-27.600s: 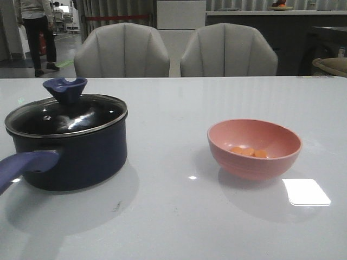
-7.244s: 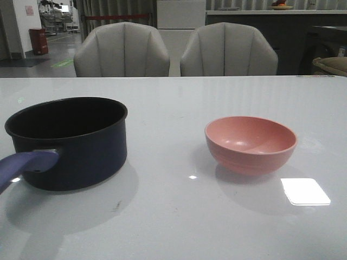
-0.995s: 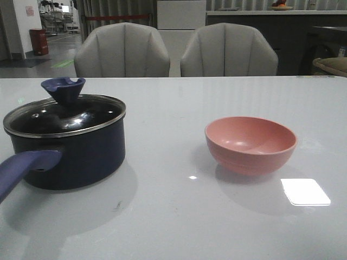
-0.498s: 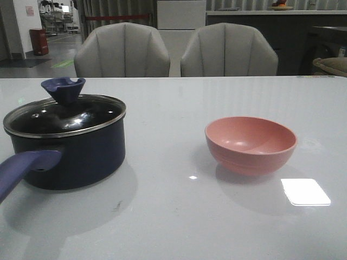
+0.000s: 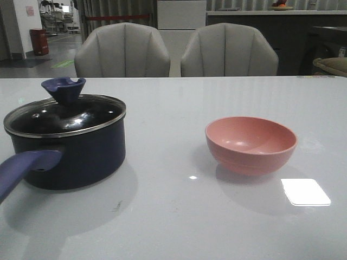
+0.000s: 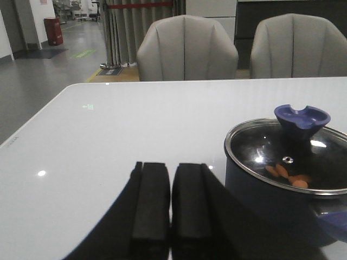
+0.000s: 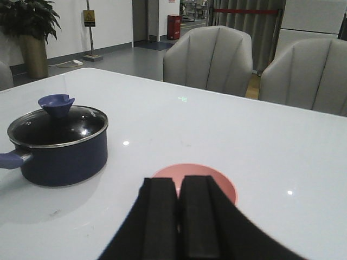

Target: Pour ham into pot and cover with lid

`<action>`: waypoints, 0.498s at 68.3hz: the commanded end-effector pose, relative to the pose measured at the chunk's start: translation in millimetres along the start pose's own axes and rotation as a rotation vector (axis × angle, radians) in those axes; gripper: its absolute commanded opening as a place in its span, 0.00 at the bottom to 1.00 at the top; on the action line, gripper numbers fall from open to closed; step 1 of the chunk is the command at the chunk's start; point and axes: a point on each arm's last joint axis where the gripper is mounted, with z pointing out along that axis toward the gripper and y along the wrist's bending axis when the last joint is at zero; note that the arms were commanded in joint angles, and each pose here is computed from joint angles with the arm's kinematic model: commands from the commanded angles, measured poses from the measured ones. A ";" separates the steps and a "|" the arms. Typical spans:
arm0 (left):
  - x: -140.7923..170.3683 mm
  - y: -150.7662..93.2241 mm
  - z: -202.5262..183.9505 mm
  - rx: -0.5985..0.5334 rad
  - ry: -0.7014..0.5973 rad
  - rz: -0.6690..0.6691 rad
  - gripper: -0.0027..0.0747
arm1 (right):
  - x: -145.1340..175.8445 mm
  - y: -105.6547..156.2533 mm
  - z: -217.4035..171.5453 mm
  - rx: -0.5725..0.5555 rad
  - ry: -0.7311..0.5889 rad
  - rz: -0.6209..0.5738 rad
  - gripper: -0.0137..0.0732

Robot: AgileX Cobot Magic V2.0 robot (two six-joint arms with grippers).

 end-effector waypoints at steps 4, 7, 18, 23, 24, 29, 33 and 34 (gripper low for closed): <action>-4.3 -0.7 -3.7 0.012 -0.169 -0.027 0.18 | -14.4 -2.1 -0.7 0.026 -0.085 -0.004 0.32; -0.7 -0.7 -4.3 0.012 -0.176 -0.027 0.18 | -14.4 -2.1 -0.7 0.026 -0.085 -0.004 0.32; 2.7 -0.6 -3.2 0.012 -0.162 -0.027 0.18 | -14.4 -2.1 -0.7 0.025 -0.085 -0.004 0.32; 2.7 -0.6 -3.2 0.012 -0.162 -0.027 0.18 | -14.4 -2.1 -0.7 0.025 -0.085 -0.004 0.32; 2.7 -0.6 -3.2 0.012 -0.162 -0.027 0.18 | -14.4 -2.1 -0.7 0.025 -0.085 -0.004 0.32; 2.8 -0.6 -3.0 0.012 -0.160 -0.027 0.18 | -14.4 -2.1 -0.7 0.025 -0.085 -0.004 0.32; 2.8 -0.6 -3.0 0.012 -0.160 -0.027 0.18 | -14.4 -2.1 -0.7 0.025 -0.085 -0.004 0.32; 2.8 -0.6 -3.0 0.012 -0.160 -0.027 0.18 | -14.4 -2.1 -0.7 0.025 -0.085 -0.004 0.32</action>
